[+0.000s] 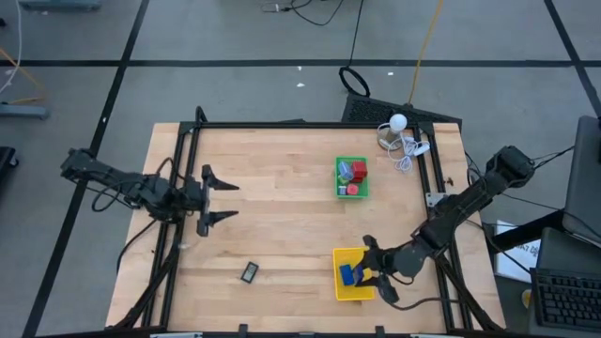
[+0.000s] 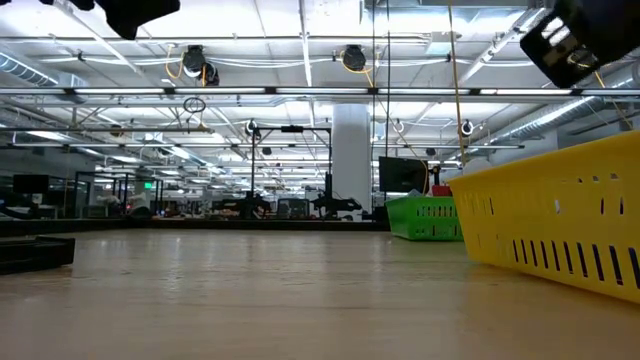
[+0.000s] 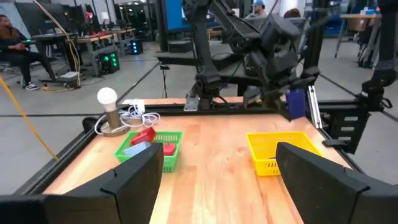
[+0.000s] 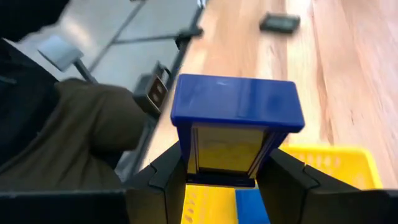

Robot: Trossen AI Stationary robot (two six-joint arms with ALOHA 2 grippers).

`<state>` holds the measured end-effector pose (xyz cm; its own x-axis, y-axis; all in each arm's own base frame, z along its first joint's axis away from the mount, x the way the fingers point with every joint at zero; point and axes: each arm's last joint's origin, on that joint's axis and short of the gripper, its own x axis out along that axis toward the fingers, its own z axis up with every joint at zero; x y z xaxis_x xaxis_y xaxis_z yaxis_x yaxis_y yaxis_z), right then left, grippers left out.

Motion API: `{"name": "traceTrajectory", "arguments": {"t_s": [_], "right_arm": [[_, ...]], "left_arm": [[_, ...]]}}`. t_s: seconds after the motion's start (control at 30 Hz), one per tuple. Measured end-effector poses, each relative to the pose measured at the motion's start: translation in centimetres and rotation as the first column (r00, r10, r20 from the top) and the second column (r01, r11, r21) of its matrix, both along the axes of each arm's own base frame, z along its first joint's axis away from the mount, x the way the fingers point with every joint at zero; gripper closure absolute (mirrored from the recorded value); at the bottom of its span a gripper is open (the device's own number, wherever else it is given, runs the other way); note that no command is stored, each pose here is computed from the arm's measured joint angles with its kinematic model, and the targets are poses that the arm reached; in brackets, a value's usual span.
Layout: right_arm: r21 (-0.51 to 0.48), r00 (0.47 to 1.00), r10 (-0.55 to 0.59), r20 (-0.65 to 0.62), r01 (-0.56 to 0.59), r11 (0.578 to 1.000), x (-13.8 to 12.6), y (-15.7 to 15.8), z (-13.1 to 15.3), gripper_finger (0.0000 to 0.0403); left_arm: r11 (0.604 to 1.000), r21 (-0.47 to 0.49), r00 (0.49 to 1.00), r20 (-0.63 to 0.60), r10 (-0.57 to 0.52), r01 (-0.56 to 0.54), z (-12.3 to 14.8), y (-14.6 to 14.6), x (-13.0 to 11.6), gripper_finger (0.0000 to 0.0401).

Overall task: Pick & Place Office items
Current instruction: Put the dark blue digital timer into the yellow bin, then put the black digital timer into the yellow bin

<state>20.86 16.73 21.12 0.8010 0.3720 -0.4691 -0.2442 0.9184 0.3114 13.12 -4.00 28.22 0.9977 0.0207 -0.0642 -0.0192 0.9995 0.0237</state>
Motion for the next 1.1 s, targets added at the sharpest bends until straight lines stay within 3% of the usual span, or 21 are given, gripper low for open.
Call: {"name": "traceTrajectory", "arguments": {"t_s": [0.2, 0.43, 0.8, 1.0, 1.1], "right_arm": [[-0.016, 0.987, -0.076, -0.143, 0.074, 0.997, 0.1, -0.7, -1.5, 0.0255], [-0.056, 0.958, -0.063, -0.278, 0.049, 0.997, 1.2, -0.5, -4.9, 0.0255], [-0.057, 0.943, -0.079, -0.323, 0.064, 0.996, 1.9, -0.9, -6.0, 0.0254], [-0.047, 0.944, -0.08, -0.319, 0.068, 0.997, 2.0, -1.1, -5.8, 0.0143], [0.007, 0.943, -0.058, -0.327, 0.064, 0.998, 2.1, -1.5, -5.2, 0.01]], "left_arm": [[0.994, -0.053, 0.996, 0.012, 0.094, -0.093, 0.2, 1.2, -1.6, 0.0098], [0.975, -0.129, 0.983, 0.007, 0.183, -0.18, 0.1, 2.1, -2.7, 0.0085], [0.968, -0.137, 0.977, -0.068, 0.202, -0.21, -0.6, 2.1, -2.2, 0.0091], [0.97, -0.135, 0.977, -0.102, 0.189, -0.202, -1.0, 1.9, -1.6, 0.0089], [0.968, -0.142, 0.975, -0.115, 0.191, -0.206, -1.1, 1.8, -1.3, 0.0083]]}}
